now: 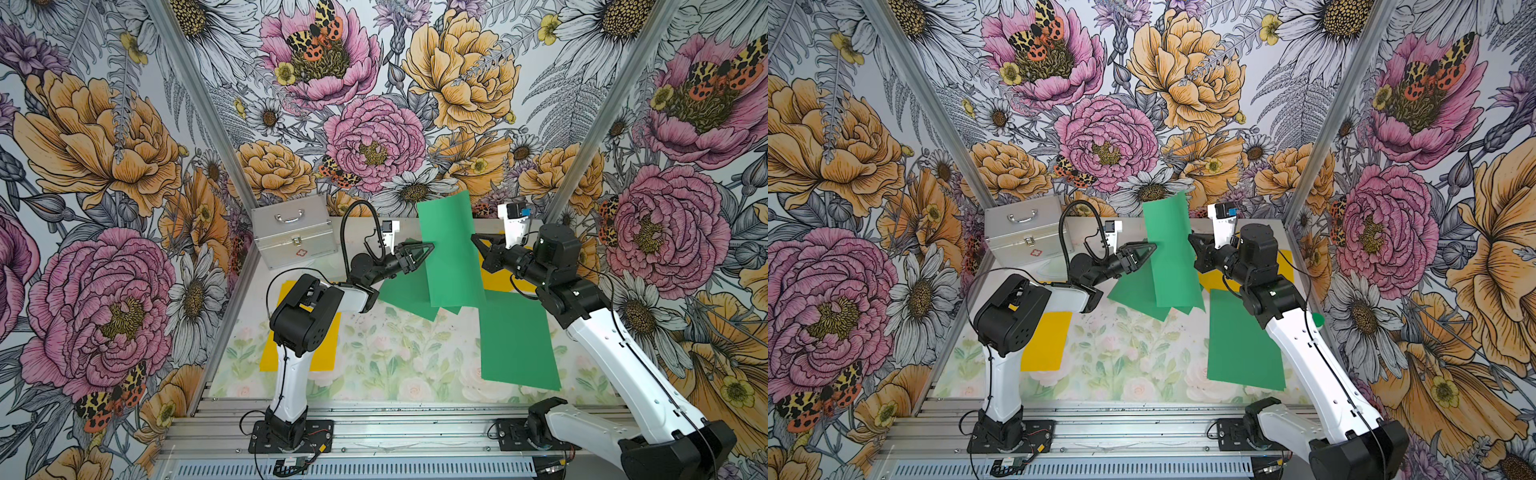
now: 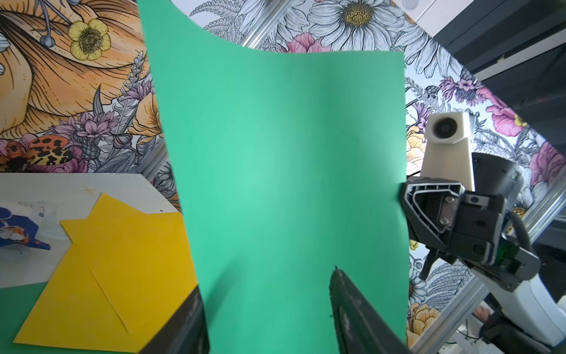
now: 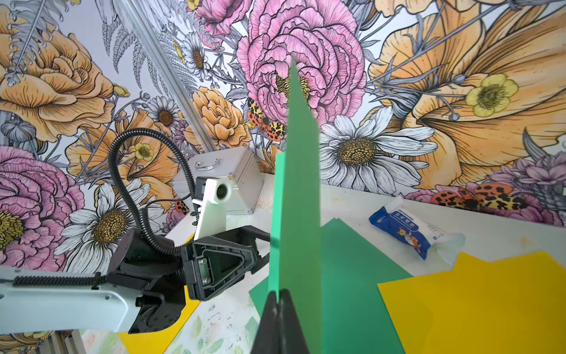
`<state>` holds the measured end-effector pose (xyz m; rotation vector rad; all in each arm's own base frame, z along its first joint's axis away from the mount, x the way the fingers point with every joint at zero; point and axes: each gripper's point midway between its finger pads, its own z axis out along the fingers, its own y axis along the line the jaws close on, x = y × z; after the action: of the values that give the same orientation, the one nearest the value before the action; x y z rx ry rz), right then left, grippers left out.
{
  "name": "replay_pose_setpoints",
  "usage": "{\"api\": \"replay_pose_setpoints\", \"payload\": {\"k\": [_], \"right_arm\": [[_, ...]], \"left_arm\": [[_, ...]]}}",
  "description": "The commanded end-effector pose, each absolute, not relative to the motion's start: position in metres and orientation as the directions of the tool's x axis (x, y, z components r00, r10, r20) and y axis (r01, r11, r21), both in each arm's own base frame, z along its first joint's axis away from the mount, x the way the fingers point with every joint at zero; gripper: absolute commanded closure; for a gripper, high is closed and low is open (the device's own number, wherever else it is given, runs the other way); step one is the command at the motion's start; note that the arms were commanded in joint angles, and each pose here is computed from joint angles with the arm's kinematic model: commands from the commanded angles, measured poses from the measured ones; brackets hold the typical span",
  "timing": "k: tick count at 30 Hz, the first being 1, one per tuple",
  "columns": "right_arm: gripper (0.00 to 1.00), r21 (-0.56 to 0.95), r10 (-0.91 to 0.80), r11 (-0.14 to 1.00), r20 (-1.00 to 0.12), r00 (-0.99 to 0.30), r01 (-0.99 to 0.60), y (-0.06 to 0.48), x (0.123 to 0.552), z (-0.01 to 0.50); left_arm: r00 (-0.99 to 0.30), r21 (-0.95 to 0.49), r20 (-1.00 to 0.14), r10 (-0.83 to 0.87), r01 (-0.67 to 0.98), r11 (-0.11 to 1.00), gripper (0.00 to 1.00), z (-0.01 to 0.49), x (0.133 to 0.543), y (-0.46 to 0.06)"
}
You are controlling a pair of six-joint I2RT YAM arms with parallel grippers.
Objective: Sort the scattered colored papers by color
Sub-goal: Pick up the colored paper, then place the colored paper.
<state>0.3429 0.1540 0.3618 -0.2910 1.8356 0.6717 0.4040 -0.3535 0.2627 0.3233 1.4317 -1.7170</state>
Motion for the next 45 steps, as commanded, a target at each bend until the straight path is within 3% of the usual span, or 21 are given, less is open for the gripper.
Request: {"api": "replay_pose_setpoints", "payload": {"k": [1,8,14,19,24,27,29,33,35,37,41,43,44,45], "right_arm": [[1.0,0.324,0.165,0.824,-0.923,-0.349,-0.466,0.143,0.348,0.367],[1.0,0.337,0.178,0.825,-0.917,-0.357,-0.454,0.137,0.351,0.365],[1.0,0.342,0.192,0.837,-0.915,-0.356,-0.428,0.13,0.352,0.363],[1.0,0.354,0.208,0.855,-0.904,-0.374,-0.38,0.122,0.358,0.352],[0.57,0.359,0.242,0.89,-0.895,-0.375,-0.281,0.098,0.363,0.342],[0.37,0.355,0.276,0.919,-0.889,-0.366,-0.17,0.075,0.364,0.336],[0.28,0.348,0.304,0.936,-0.881,-0.363,-0.061,0.053,0.363,0.331],[0.24,0.335,0.357,0.934,-0.857,-0.371,0.124,0.016,0.352,0.32],[0.1,0.314,0.372,0.926,-0.844,-0.385,0.209,-0.001,0.346,0.314],[0.06,0.313,0.384,0.921,-0.83,-0.405,0.231,-0.009,0.342,0.31],[0.22,0.376,0.432,0.901,-0.815,-0.385,0.215,-0.01,0.332,0.32],[0.39,0.419,0.446,0.895,-0.818,-0.364,0.154,0.0,0.325,0.338],[0.6,0.437,0.45,0.891,-0.819,-0.356,0.12,0.005,0.321,0.349],[0.88,0.452,0.455,0.887,-0.819,-0.35,0.097,0.009,0.317,0.357]], "left_arm": [[-0.574,-0.64,-0.685,-0.448,0.769,-0.006,0.48,0.281,0.396,-0.346],[-0.583,-0.657,-0.682,-0.441,0.753,0.021,0.7,0.275,0.398,-0.344],[-0.576,-0.663,-0.693,-0.433,0.746,0.068,0.98,0.27,0.4,-0.343],[-0.575,-0.663,-0.712,-0.402,0.739,0.117,1.0,0.27,0.398,-0.345],[-0.572,-0.64,-0.766,-0.291,0.72,0.27,1.0,0.262,0.395,-0.356],[-0.559,-0.602,-0.798,-0.226,0.725,0.335,1.0,0.274,0.388,-0.363],[-0.563,-0.589,-0.805,-0.188,0.717,0.372,1.0,0.277,0.385,-0.367],[-0.567,-0.543,-0.819,-0.083,0.72,0.433,1.0,0.283,0.374,-0.387],[-0.568,-0.527,-0.822,-0.042,0.731,0.434,1.0,0.288,0.366,-0.402],[-0.576,-0.537,-0.817,-0.02,0.748,0.389,1.0,0.294,0.355,-0.42],[-0.602,-0.573,-0.798,0.035,0.775,0.268,1.0,0.295,0.332,-0.464],[-0.602,-0.581,-0.796,0.07,0.791,0.191,1.0,0.3,0.314,-0.483],[-0.602,-0.586,-0.794,0.082,0.794,0.16,1.0,0.302,0.305,-0.49],[-0.599,-0.587,-0.796,0.086,0.799,0.13,1.0,0.305,0.298,-0.496]]}}
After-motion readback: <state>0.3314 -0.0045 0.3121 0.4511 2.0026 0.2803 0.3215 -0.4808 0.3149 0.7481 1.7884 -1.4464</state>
